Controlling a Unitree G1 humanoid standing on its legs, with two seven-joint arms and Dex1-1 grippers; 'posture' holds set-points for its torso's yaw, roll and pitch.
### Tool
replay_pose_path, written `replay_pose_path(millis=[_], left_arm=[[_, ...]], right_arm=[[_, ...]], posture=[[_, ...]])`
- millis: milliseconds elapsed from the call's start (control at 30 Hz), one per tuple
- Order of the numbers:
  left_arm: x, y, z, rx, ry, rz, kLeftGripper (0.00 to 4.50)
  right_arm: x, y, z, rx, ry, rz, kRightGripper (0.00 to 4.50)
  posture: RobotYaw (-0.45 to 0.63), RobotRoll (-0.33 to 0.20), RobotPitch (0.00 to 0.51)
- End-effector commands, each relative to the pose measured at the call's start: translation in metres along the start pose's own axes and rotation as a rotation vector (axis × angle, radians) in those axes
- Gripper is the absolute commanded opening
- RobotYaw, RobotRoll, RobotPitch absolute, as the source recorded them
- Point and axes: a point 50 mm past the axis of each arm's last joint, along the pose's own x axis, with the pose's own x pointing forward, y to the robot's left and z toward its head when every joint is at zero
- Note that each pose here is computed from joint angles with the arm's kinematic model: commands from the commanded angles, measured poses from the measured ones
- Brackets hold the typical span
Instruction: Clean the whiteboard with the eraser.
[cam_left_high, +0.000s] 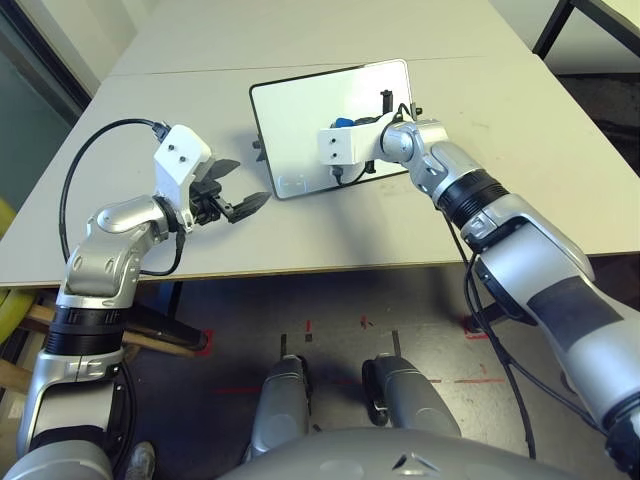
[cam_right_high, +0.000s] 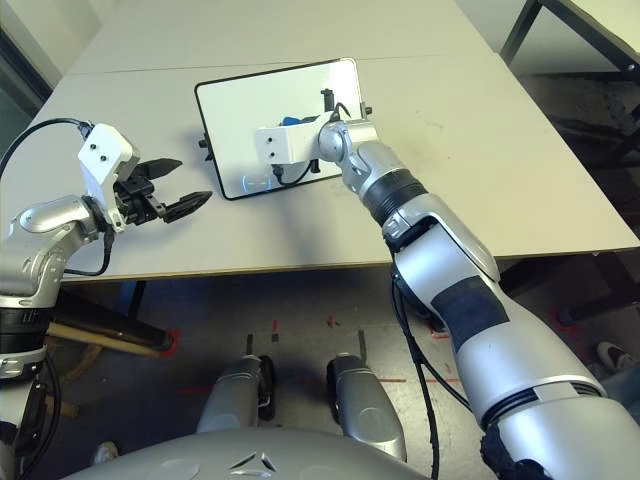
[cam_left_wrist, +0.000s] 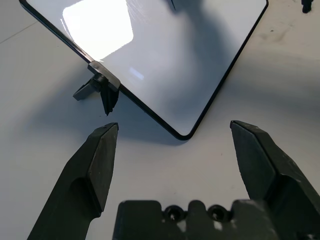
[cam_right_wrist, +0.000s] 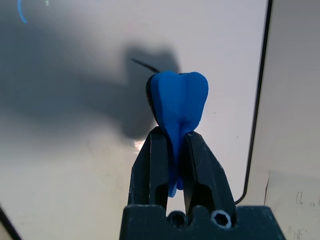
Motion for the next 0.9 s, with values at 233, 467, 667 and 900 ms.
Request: replay_pose_path(millis=[233,467,667,900], left_arm=[[-0.002,0.003,0.002,0.014,-0.009,0.037,4.50],[-0.003,0.002,0.002,0.012,-0.009,0.042,4.50],[-0.005,0.000,-0.001,0.005,-0.007,0.048,4.50],[-0.008,-0.003,-0.002,-0.003,-0.003,0.056,4.50]], right_arm=[[0.007,0.003,-0.003,-0.004,0.067,-0.004,0.19],[0.010,0.015,0.000,-0.070,0.060,0.056,0.19],[0.013,0.024,0.012,-0.104,0.011,0.086,0.18],[0.015,0.030,0.028,-0.124,-0.040,0.101,0.18]], posture=[[-0.07,0.000,0.093],[-0.06,0.000,0.095],[-0.04,0.000,0.101],[-0.02,0.000,0.104]])
